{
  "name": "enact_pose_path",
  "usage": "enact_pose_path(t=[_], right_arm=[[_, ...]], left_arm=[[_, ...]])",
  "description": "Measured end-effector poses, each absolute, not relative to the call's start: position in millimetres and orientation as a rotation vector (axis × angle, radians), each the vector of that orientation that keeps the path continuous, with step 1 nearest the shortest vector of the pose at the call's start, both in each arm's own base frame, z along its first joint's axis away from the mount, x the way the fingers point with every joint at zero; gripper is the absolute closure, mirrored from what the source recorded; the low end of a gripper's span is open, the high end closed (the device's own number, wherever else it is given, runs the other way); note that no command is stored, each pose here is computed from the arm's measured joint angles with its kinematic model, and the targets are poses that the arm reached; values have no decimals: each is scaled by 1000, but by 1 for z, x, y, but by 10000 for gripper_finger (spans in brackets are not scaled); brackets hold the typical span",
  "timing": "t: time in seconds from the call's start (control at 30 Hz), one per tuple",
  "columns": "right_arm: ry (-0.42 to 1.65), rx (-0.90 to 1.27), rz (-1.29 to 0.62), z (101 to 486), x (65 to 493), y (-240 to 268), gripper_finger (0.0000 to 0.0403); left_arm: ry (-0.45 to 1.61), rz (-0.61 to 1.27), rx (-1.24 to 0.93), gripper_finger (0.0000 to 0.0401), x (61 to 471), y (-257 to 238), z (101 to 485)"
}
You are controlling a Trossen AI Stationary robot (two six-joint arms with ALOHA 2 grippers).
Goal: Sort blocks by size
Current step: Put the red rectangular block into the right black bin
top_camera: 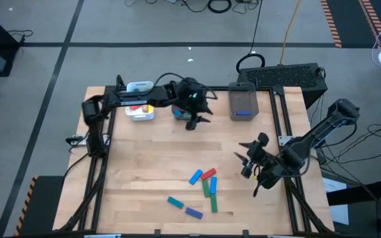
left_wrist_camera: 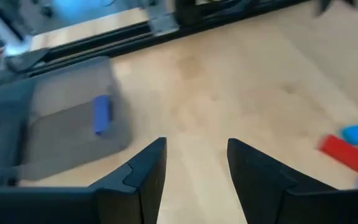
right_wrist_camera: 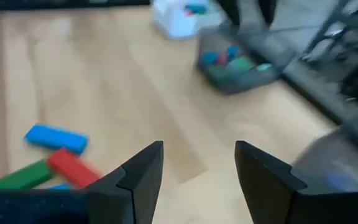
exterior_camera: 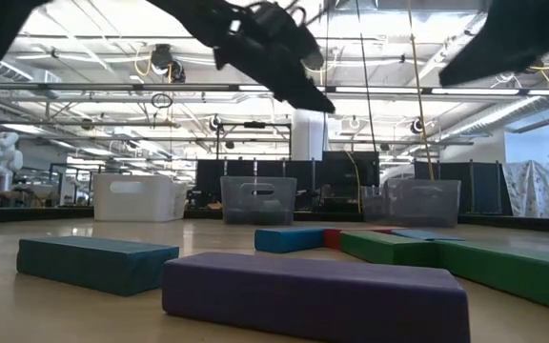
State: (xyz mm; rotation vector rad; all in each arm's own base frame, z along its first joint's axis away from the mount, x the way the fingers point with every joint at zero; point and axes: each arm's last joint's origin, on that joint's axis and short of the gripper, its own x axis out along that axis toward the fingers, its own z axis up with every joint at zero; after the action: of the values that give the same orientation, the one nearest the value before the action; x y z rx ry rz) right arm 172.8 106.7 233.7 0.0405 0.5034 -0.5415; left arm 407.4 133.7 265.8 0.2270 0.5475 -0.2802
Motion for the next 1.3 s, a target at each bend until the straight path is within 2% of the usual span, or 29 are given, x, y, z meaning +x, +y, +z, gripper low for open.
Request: enact_pose_path(t=[0.13,0.4,0.67,0.93,1.3], right_arm=[[554,89,-468,209,182,113,218],[561,143,-307,171,204,126,218],[700,46,-161,135,230,125,218],[754,15,-35,130,251,97,218],[763,-27,84,131,263,73,218]], left_arm=[[557,-359,210,228,394,112,261],[666,-522,181,228,382,53,220],[641,-623,208,228,382,-2,204],[656,-580,246,228,383,-30,202],[660,-572,252,228,383,-37,202]])
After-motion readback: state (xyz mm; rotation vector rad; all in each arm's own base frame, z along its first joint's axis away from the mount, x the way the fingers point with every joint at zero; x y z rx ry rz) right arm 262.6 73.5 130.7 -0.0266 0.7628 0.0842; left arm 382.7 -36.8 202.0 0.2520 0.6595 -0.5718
